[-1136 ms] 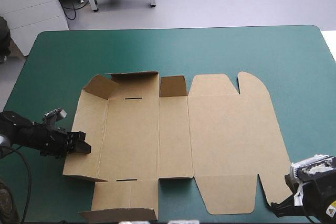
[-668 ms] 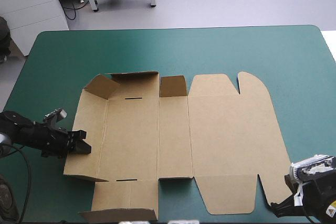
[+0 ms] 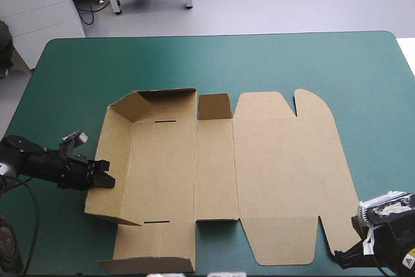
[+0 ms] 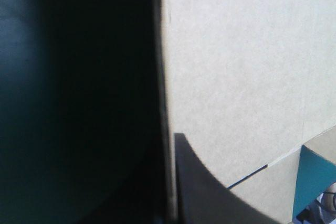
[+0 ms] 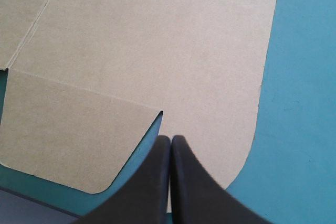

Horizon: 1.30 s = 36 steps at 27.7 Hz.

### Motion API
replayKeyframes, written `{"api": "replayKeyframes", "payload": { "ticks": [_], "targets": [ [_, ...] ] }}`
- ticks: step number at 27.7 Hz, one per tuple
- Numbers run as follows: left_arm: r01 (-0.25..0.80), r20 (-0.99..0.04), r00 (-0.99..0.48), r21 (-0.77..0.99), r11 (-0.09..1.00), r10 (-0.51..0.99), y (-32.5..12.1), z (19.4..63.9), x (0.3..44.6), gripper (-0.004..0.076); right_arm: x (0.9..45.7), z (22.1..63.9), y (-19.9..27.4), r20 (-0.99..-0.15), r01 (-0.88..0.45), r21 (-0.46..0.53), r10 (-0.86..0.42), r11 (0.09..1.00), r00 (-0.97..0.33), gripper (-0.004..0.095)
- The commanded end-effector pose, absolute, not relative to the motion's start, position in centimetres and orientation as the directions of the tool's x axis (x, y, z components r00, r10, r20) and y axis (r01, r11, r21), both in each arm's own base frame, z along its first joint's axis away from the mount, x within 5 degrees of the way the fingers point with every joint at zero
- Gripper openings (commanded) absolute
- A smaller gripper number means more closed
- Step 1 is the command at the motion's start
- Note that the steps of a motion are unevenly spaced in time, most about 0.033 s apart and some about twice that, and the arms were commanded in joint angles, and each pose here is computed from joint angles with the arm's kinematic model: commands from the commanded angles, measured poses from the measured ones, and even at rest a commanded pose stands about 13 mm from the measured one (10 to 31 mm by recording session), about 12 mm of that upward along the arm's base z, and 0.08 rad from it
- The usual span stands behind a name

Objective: Fold the box

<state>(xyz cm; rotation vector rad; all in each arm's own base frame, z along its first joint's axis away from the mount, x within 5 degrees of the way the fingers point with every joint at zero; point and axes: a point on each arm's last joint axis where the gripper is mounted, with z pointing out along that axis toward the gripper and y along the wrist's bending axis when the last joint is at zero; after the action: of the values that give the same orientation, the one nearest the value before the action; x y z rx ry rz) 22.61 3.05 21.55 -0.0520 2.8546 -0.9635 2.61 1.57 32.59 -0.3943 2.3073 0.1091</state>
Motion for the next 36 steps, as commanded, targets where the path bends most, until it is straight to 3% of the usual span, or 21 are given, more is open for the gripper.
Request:
{"api": "replayKeyframes", "payload": {
  "ticks": [1,5,11,19,22,28,36],
  "targets": [
    [0.138,-0.225,-0.974,-0.643,0.754,-0.014,1.3,24.5,23.8,-0.0032,2.8,33.3,1.5,-0.743,-0.306,-0.055,-0.244,0.950,-0.624,-0.0023],
    [0.282,-0.366,-0.926,-0.493,0.823,0.098,-0.2,29.1,25.8,-0.0032,2.8,33.3,1.4,-0.739,-0.301,-0.065,-0.249,0.951,-0.626,-0.0023],
    [0.365,-0.520,-0.830,-0.237,0.900,0.200,-3.1,35.8,27.9,-0.0032,2.8,33.4,1.1,-0.733,-0.275,-0.100,-0.258,0.956,-0.629,-0.0023],
    [0.560,-0.666,-0.541,0.170,0.811,0.514,-10.3,41.9,27.6,-0.0032,2.6,34.2,1.0,-0.750,-0.266,-0.114,-0.259,0.957,-0.608,-0.0023],
    [0.583,-0.667,-0.410,0.333,0.741,0.622,-12.7,42.5,27.4,-0.0032,2.4,35.0,0.9,-0.766,-0.259,-0.128,-0.261,0.958,-0.587,-0.0023],
    [0.563,-0.529,-0.213,0.620,0.546,0.821,-17.3,41.8,27.3,-0.0032,1.8,36.6,0.3,-0.792,-0.202,-0.158,-0.246,0.967,-0.559,-0.0023],
    [0.524,-0.410,0.020,0.781,0.340,0.912,-22.7,40.6,27.1,-0.0032,1.6,36.7,0.1,-0.786,-0.175,-0.163,-0.235,0.971,-0.571,-0.0023]
  ]
}}
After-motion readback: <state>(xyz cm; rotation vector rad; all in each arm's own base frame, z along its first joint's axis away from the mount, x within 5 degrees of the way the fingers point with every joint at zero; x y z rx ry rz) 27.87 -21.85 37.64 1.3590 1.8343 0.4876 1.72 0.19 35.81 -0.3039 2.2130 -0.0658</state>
